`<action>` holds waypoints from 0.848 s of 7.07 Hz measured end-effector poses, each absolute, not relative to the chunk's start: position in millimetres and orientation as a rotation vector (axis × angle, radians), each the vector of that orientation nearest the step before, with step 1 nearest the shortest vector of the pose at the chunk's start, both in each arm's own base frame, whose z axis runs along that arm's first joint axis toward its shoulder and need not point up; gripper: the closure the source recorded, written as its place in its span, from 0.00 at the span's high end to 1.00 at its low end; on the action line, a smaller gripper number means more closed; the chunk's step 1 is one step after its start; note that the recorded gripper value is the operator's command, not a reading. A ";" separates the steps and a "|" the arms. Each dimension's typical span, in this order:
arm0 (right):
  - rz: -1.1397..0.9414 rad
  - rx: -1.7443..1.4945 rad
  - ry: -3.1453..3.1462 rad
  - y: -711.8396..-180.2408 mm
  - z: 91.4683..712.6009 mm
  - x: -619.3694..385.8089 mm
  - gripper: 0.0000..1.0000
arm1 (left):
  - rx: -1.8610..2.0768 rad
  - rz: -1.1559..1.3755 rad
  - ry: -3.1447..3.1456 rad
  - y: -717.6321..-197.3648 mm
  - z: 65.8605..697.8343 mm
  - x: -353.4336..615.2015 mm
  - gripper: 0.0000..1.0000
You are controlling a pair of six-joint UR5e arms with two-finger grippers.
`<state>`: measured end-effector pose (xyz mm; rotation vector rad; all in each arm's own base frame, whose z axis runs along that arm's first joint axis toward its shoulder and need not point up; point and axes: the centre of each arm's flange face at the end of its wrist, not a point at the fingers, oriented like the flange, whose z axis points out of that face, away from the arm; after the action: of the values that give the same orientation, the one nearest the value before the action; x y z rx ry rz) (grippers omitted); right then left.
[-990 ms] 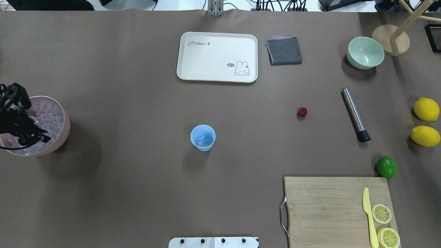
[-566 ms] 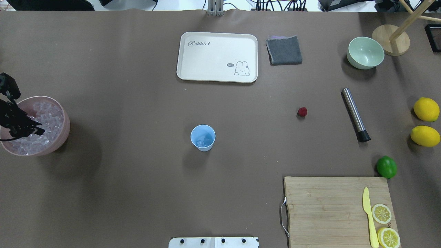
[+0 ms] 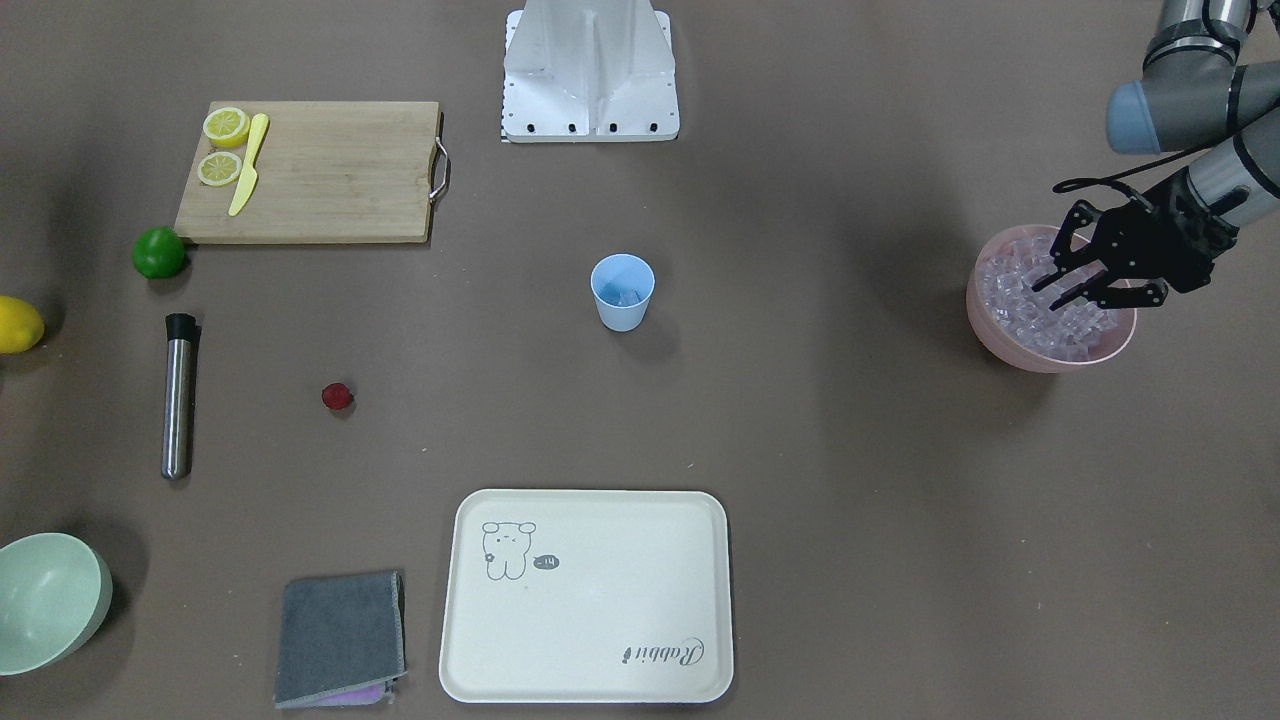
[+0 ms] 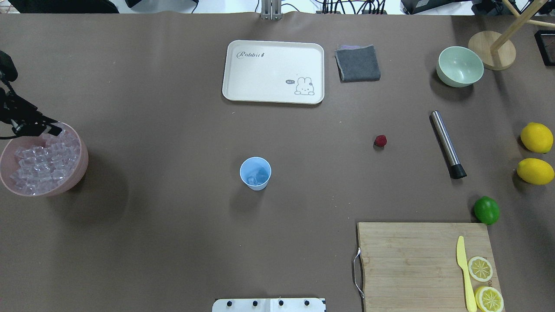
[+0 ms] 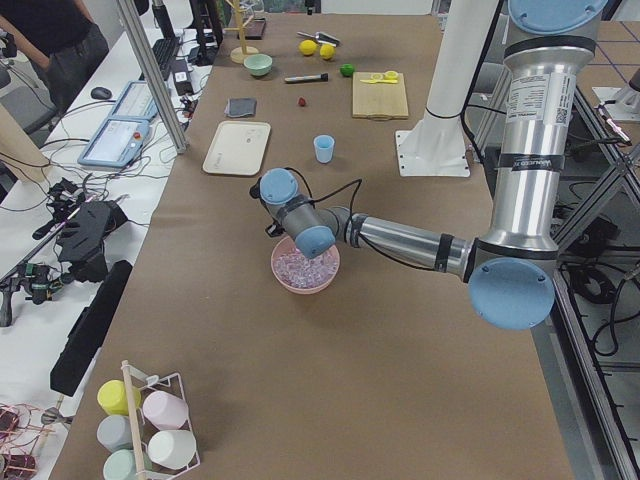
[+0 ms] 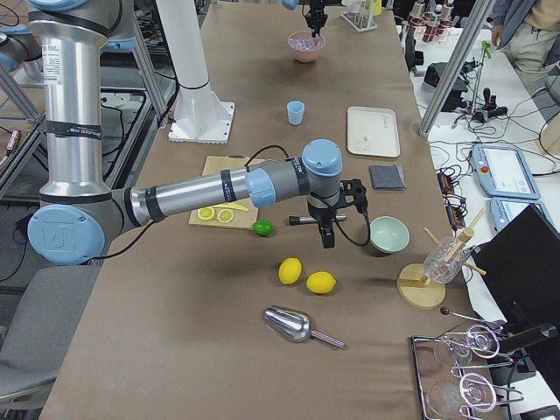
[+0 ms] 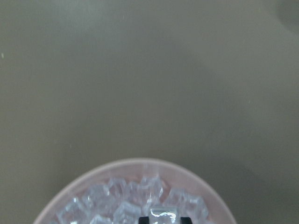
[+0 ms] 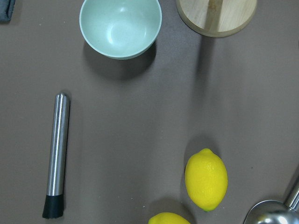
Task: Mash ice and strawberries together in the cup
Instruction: 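Carry the ice cube with the left gripper over the light-blue cup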
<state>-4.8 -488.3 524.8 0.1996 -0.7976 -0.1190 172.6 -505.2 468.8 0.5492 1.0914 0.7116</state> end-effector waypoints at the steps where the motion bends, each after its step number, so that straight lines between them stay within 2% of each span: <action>1: -0.121 0.200 -0.803 -488.2 523.8 -5.2 1.00 | 0.558 0.675 1.116 -518.4 438.8 178.2 0.00; 3: -0.123 0.197 -0.819 -487.4 522.4 -6.3 1.00 | 0.558 0.584 1.177 -533.5 374.9 189.8 0.00; 6: -0.122 0.192 -0.832 -485.6 522.2 -7.0 1.00 | 0.533 0.521 1.249 -522.9 301.5 238.4 0.00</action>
<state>-7.0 -485.6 522.2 0.1918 -0.8324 -0.1223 238.4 -522.9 301.5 0.5326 1.2495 0.5211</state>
